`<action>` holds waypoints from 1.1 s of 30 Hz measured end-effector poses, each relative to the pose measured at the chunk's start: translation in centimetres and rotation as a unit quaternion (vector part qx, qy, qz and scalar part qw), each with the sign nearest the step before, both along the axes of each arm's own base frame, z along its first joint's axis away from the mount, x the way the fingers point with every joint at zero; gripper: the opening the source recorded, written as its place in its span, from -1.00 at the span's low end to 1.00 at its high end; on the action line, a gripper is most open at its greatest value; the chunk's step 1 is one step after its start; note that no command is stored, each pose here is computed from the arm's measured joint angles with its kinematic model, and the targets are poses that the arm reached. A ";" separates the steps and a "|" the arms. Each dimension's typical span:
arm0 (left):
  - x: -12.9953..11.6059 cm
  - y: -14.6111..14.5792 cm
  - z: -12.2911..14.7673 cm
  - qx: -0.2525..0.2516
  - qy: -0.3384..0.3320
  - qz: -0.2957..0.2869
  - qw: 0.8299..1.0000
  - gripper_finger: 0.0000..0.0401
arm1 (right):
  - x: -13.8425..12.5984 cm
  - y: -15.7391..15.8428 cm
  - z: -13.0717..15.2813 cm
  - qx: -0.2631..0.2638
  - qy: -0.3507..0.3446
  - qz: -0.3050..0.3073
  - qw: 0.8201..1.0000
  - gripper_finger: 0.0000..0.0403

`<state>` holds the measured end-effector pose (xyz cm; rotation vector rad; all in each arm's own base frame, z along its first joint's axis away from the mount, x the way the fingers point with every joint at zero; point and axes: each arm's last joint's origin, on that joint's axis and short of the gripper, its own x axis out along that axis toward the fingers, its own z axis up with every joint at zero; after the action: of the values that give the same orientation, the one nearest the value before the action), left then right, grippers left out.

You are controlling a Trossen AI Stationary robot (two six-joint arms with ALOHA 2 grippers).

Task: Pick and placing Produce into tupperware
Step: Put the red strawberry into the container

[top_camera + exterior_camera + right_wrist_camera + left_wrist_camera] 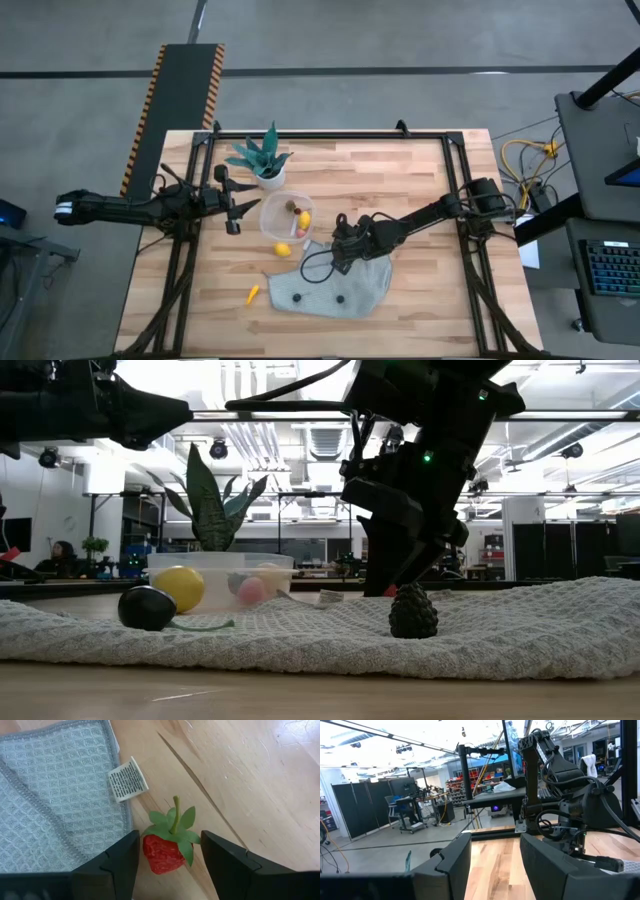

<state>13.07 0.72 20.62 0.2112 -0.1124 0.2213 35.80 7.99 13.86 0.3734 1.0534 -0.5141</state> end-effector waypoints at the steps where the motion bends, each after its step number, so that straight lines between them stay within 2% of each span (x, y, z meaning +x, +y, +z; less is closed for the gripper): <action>1: 0.0 0.0 0.0 0.000 0.000 0.000 1.000 -0.22 | 0.0 0.0 0.0 0.000 0.000 0.000 1.000 0.00; 14: 0.0 0.0 0.0 0.000 0.001 0.000 1.000 -0.22 | -0.1 0.0 -0.2 -0.001 0.003 0.000 1.000 -0.38; 24: 0.0 0.0 0.0 0.000 -0.002 0.000 1.000 -0.22 | -0.2 0.0 -0.2 -0.001 0.003 0.001 1.000 -0.38; 33: 0.0 0.0 0.1 0.000 -0.002 0.000 1.000 -0.22 | 0.9 0.1 1.2 -0.014 -0.009 0.039 0.999 -0.40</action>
<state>13.09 0.72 20.67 0.2108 -0.1168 0.2216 36.72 8.08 15.06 0.3103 1.0380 -0.4558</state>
